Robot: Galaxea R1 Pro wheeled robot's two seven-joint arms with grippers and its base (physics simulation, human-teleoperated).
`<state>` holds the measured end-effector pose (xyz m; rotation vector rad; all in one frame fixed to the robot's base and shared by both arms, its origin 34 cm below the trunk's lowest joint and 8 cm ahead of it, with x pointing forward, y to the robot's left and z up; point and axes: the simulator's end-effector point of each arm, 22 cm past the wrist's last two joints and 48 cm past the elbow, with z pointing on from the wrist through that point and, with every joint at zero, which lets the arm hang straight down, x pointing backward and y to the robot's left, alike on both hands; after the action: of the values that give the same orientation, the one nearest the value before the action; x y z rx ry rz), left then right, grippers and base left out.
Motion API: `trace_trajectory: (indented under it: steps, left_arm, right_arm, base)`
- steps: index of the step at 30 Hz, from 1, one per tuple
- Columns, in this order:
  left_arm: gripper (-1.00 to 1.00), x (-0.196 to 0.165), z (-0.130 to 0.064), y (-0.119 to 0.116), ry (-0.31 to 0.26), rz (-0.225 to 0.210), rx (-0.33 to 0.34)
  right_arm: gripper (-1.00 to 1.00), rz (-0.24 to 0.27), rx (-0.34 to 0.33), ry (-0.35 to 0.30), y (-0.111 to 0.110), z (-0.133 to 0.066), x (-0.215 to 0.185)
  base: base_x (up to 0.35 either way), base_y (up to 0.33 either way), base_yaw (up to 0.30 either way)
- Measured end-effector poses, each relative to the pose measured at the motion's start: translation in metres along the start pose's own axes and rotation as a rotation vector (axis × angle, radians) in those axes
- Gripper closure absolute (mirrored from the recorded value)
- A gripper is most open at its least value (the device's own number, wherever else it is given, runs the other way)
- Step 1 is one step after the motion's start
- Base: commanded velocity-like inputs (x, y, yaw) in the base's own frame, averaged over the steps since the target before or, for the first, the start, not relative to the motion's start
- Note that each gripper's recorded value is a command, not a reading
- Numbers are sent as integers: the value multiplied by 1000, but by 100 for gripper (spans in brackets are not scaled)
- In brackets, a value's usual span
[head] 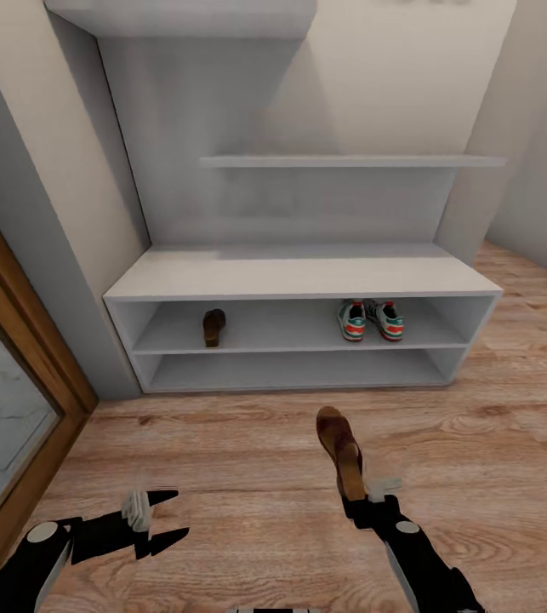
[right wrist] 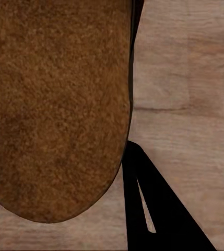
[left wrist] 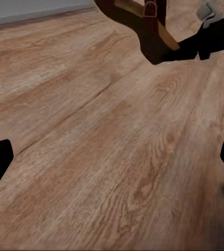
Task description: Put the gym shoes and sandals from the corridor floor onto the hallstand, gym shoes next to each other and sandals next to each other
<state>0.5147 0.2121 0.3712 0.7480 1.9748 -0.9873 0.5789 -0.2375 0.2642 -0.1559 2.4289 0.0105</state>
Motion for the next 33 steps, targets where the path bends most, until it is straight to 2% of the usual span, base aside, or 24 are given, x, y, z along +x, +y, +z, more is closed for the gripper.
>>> trace_trajectory:
  steps: [3,10,13,19,20,26,30,33]
  left_arm:
    - [-100,11,-2,-7,10,-10,5]
    - [-100,23,-4,-16,22,-21,11]
    - [-100,26,-4,-18,25,-27,14]
    - [-100,32,-3,-24,26,-19,21]
    - [-100,30,-4,-22,17,-13,14]
    - [-100,27,-12,-13,11,-34,-14]
    - [-100,29,-14,-11,22,-89,-20]
    - [-100,31,-14,-10,28,-112,-22]
  right_arm:
    - [100,-6,-6,12,27,4,-18]
    - [100,-32,29,20,64,7,-63]
    - [100,-66,50,16,60,9,-95]
    - [100,-86,70,16,53,9,-144]
    - [100,-88,75,-2,50,8,-166]
    - [100,-87,69,-1,51,8,-169]
    - [100,-86,68,2,51,9,-168]
    - [100,-87,68,3,51,9,-167]
  base:
    - [0,0,0]
    - [0,0,0]
    - [0,0,0]
    - [0,0,0]
    - [0,0,0]
    - [0,0,0]
    - [0,0,0]
    - [0,0,28]
